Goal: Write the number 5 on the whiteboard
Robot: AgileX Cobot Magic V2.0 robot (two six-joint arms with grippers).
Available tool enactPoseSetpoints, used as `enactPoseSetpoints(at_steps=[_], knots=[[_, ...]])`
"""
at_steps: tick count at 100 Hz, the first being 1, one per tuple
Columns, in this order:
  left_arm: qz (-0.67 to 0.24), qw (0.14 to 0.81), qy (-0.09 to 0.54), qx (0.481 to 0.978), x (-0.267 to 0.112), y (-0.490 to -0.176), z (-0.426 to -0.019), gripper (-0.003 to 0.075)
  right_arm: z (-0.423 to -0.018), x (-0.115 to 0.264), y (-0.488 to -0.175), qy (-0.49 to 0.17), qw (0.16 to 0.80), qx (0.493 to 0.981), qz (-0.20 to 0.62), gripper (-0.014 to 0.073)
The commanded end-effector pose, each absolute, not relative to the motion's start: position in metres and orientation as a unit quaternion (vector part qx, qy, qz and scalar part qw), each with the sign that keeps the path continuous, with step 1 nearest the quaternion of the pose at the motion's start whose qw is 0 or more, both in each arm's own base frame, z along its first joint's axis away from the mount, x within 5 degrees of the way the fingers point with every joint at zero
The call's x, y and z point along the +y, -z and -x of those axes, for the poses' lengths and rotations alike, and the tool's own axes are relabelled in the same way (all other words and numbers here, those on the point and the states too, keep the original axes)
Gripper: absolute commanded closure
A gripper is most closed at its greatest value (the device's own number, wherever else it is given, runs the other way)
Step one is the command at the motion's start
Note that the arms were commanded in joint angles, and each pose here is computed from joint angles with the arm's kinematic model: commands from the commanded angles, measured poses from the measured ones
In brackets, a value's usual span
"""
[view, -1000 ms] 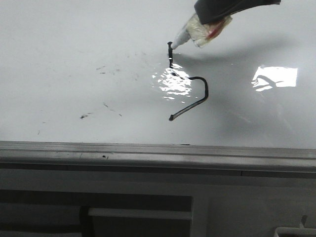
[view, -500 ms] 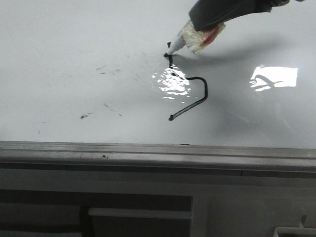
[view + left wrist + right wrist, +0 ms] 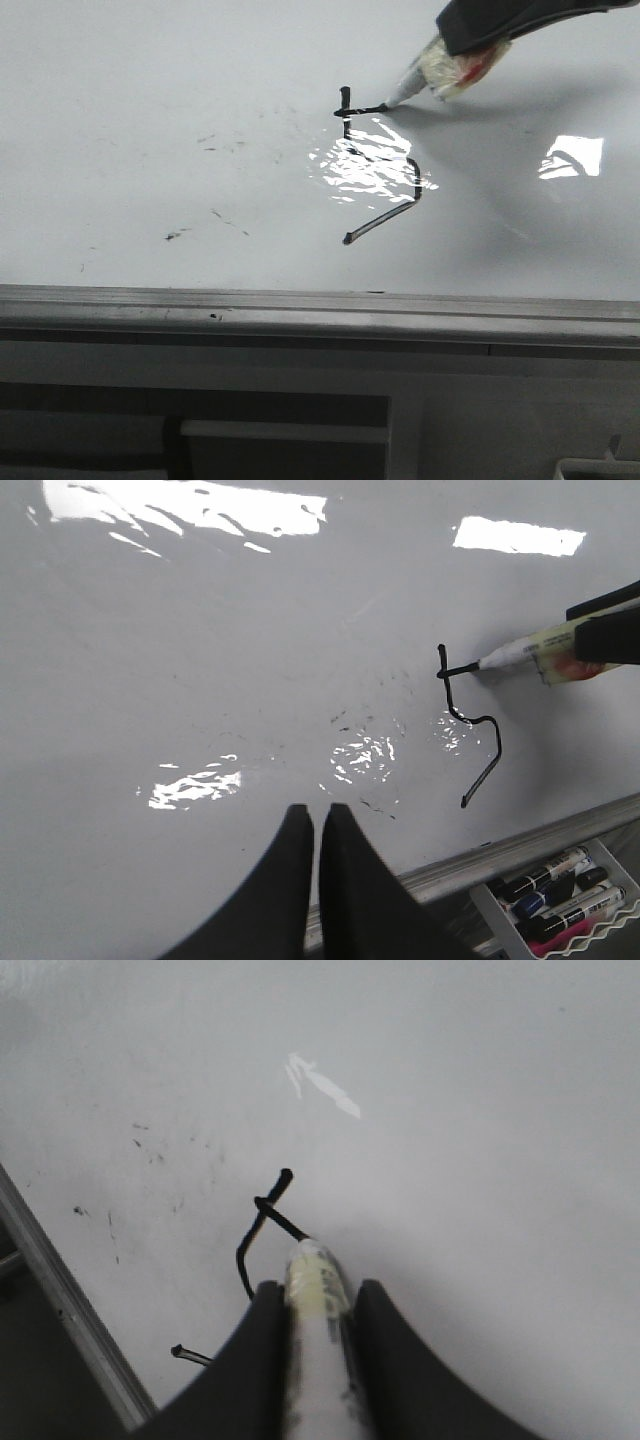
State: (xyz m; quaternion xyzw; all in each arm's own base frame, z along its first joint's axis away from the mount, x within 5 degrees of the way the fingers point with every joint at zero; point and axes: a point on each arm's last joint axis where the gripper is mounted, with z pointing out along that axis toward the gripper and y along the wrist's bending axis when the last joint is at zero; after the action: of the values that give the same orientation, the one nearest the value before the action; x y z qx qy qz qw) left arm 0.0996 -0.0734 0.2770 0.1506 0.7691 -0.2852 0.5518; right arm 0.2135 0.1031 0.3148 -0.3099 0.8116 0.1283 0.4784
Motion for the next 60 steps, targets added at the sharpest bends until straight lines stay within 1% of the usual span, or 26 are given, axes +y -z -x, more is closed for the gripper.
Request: enactPoseSetpoints(at_steps=[1, 23, 33, 38, 45, 52, 54, 60], knots=[[-0.134, 0.574, 0.287, 0.755, -0.072, -0.289, -0.102, 0.0741, -0.221, 0.086, -0.328, -0.080, 0.525, 0.797, 0.287, 0.0636], [-0.133, 0.575, 0.287, 0.755, -0.072, -0.289, -0.102, 0.0740, -0.220, 0.083, -0.328, -0.079, 0.523, 0.800, 0.284, 0.0636], [-0.132, 0.576, 0.287, 0.754, -0.072, -0.290, -0.103, 0.0738, -0.210, 0.083, -0.343, -0.084, 0.536, 0.787, 0.293, 0.0637], [-0.133, 0.576, 0.288, 0.753, -0.072, -0.291, -0.103, 0.0720, -0.200, 0.085, -0.354, -0.087, 0.547, 0.772, 0.312, 0.0637], [-0.139, 0.577, 0.291, 0.750, -0.073, -0.295, -0.102, 0.0654, -0.182, 0.088, -0.372, -0.093, 0.564, 0.745, 0.343, 0.0637], [-0.157, 0.581, 0.294, 0.743, -0.075, -0.303, -0.100, 0.0545, -0.164, 0.090, -0.385, -0.105, 0.579, 0.723, 0.362, 0.0637], [-0.170, 0.586, 0.291, 0.737, -0.076, -0.309, -0.100, 0.0496, -0.161, 0.091, -0.387, -0.109, 0.580, 0.719, 0.368, 0.0637], [-0.207, 0.589, 0.286, 0.727, -0.080, -0.318, -0.099, 0.0407, -0.149, 0.092, -0.392, -0.119, 0.585, 0.707, 0.381, 0.0637]])
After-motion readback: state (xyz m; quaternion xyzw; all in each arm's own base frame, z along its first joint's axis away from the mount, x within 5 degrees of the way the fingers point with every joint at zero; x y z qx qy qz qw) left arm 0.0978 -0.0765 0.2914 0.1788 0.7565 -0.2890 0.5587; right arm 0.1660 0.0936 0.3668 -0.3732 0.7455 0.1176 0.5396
